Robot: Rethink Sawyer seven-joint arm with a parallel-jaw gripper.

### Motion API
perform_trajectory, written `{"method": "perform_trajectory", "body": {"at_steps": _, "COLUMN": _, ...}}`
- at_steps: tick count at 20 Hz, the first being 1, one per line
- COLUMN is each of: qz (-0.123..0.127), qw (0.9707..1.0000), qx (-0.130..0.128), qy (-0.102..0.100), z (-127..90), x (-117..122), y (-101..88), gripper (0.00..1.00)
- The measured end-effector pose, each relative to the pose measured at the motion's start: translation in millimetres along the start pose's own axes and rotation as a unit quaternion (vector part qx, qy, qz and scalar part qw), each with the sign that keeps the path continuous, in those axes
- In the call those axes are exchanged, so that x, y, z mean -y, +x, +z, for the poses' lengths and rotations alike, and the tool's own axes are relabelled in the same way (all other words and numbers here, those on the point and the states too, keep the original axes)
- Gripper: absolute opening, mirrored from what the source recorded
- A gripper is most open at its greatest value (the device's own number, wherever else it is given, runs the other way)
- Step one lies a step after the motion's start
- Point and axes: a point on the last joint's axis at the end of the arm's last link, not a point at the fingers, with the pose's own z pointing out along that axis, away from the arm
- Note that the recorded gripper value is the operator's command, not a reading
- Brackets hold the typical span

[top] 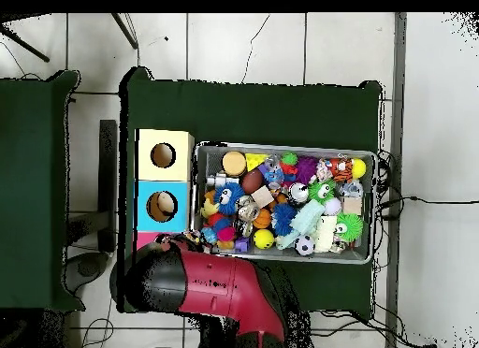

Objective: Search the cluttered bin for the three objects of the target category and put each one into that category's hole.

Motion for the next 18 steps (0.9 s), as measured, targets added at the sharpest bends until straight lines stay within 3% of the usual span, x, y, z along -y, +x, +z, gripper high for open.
{"method": "perform_trajectory", "body": {"at_steps": 18, "qz": 0.006, "qw": 0.9998, "qx": -0.017, "qy": 0.012, "z": 15, "x": 1, "y": 8.6, "gripper": 0.0}}
